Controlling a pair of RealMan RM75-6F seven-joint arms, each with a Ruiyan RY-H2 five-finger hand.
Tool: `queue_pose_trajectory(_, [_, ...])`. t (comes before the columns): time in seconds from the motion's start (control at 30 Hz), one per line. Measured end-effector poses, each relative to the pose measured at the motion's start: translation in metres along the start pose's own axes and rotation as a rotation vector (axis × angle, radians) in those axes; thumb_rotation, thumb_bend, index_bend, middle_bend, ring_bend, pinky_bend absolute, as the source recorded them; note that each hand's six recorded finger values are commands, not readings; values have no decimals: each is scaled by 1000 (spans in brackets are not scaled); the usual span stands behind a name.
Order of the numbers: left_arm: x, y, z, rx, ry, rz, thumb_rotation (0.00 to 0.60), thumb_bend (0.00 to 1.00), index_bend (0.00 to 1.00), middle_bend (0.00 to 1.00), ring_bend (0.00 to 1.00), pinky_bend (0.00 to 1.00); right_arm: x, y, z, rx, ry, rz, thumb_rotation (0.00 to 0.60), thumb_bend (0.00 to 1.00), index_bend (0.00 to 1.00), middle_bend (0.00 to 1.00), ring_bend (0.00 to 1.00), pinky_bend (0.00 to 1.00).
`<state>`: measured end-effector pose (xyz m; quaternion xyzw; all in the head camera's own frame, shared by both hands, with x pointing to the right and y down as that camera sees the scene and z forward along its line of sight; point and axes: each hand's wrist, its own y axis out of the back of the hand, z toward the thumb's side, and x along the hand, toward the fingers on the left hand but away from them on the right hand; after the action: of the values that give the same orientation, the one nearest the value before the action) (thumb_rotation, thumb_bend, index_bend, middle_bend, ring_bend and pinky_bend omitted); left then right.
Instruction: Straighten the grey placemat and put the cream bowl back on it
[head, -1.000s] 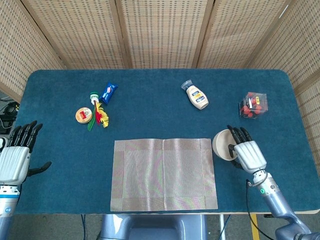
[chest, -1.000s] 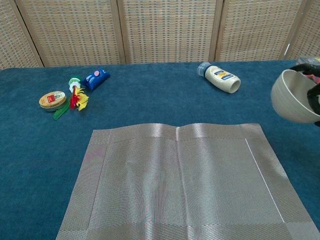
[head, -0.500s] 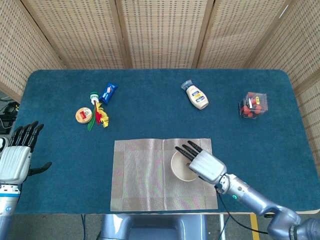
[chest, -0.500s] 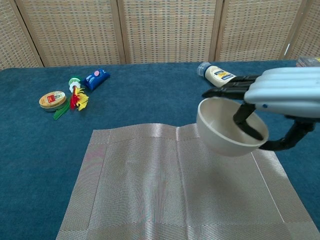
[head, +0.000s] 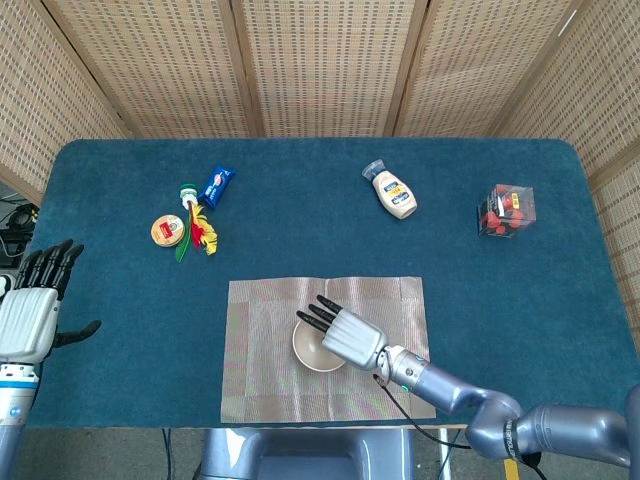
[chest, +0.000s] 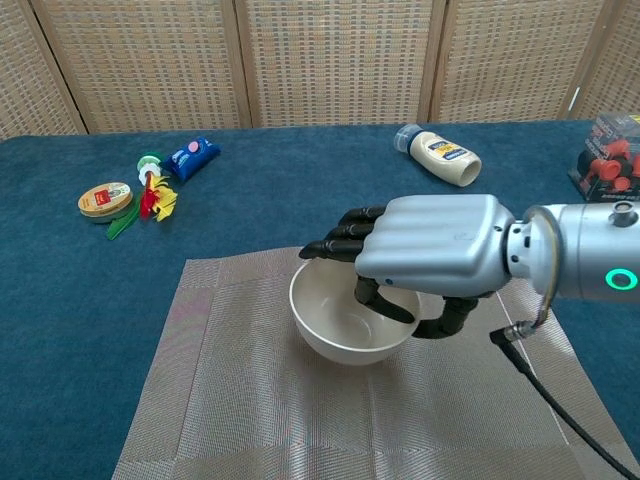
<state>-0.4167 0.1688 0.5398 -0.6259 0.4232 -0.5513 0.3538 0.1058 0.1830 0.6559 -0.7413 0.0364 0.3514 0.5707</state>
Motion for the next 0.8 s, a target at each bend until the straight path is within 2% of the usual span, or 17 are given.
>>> queue_pose_trajectory(0.23, [1, 0, 0, -2, 1, -2, 600, 0, 0, 0, 0, 0, -14, -8, -2, 56, -21, 35, 600, 518, 724, 0, 0, 0])
queue_pose_trajectory(0.27, [1, 0, -1, -2, 2, -1, 600, 0, 0, 0, 0, 0, -14, -9, -2, 58, -23, 38, 600, 506, 692, 0, 0, 0])
queue_pose_trajectory(0.3, [1, 1, -1, -4, 2, 0, 600, 0, 0, 0, 0, 0, -14, -9, -2, 60, -25, 41, 600, 481, 641, 0, 0, 0])
queue_pose_trajectory(0.33, [1, 1, -1, -4, 2, 0, 600, 0, 0, 0, 0, 0, -14, -10, -2, 63, -27, 45, 600, 395, 520, 0, 0, 0])
queue_pose_trajectory(0.37, [1, 1, -1, -5, 2, 0, 600, 0, 0, 0, 0, 0, -14, -10, -2, 66, -27, 47, 600, 260, 365, 0, 0, 0])
queue_pose_trajectory(0.43, [0, 1, -1, -6, 1, -1, 600, 0, 0, 0, 0, 0, -13, -10, -1, 70, -24, 49, 600, 57, 156, 0, 0, 0])
queue_pose_trajectory(0.5, [0, 1, -1, -6, 0, -2, 600, 0, 0, 0, 0, 0, -12, -9, -1, 69, -24, 48, 600, 0, 50, 0, 0, 0])
queue_pose_trajectory(0.57, [0, 0, 0, -6, -3, -4, 600, 0, 0, 0, 0, 0, -11, -5, 0, 60, -27, 36, 600, 0, 8, 0, 0, 0])
queue_pose_trajectory(0.8, [0, 2, -2, -18, 2, 0, 600, 0, 0, 0, 0, 0, 8, 16, -9, 57, -78, -57, 600, 0, 6, 0, 0, 0])
